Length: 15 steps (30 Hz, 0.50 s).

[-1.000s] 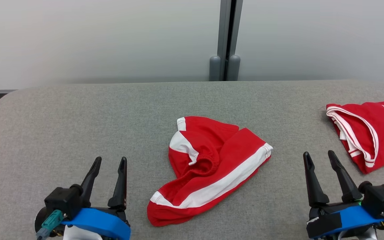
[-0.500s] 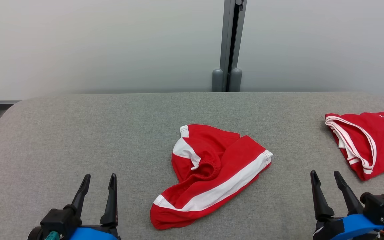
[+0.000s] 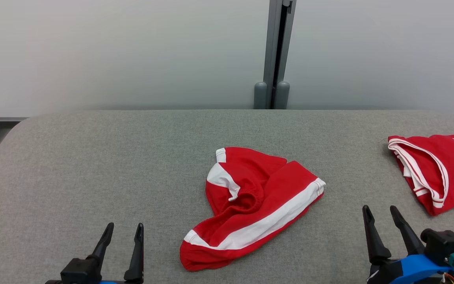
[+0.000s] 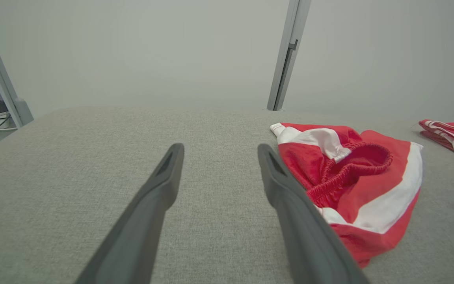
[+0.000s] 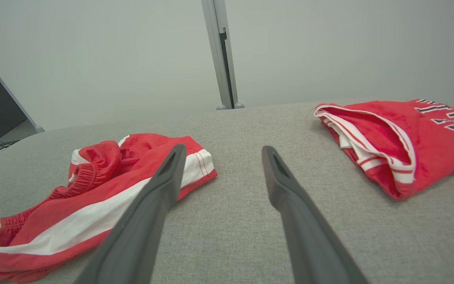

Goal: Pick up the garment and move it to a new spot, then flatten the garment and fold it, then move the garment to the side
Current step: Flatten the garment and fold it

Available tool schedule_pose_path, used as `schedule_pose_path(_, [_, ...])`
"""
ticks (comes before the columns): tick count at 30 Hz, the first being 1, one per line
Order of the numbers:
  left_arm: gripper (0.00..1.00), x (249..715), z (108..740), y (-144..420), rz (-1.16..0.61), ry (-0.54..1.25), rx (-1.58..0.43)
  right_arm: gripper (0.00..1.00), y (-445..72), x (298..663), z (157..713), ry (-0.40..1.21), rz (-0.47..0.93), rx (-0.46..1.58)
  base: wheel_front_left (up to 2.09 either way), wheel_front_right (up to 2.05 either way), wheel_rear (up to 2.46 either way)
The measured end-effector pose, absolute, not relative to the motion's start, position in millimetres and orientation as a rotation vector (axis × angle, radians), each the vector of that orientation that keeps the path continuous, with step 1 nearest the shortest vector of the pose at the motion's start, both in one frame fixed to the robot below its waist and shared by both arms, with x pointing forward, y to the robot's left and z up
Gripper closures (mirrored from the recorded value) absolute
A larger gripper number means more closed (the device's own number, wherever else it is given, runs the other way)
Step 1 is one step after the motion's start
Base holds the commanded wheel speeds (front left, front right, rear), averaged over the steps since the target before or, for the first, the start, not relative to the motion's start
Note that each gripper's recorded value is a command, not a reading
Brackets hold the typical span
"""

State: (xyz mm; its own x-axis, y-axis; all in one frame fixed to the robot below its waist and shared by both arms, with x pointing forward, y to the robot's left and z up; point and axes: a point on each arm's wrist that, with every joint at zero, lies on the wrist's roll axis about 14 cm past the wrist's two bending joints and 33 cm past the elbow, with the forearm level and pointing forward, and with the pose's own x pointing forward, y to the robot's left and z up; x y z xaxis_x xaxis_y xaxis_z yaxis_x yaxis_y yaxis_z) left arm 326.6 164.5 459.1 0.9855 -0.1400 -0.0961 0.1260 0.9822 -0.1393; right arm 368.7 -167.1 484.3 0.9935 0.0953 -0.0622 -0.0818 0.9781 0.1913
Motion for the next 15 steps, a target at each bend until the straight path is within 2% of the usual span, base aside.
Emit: schedule_pose_path(15, [0.00,330.8,452.6,155.4,-0.173,0.134,-0.161,0.00,-165.4,367.6,482.2,0.077,0.093,0.199,0.00,0.00,0.00])
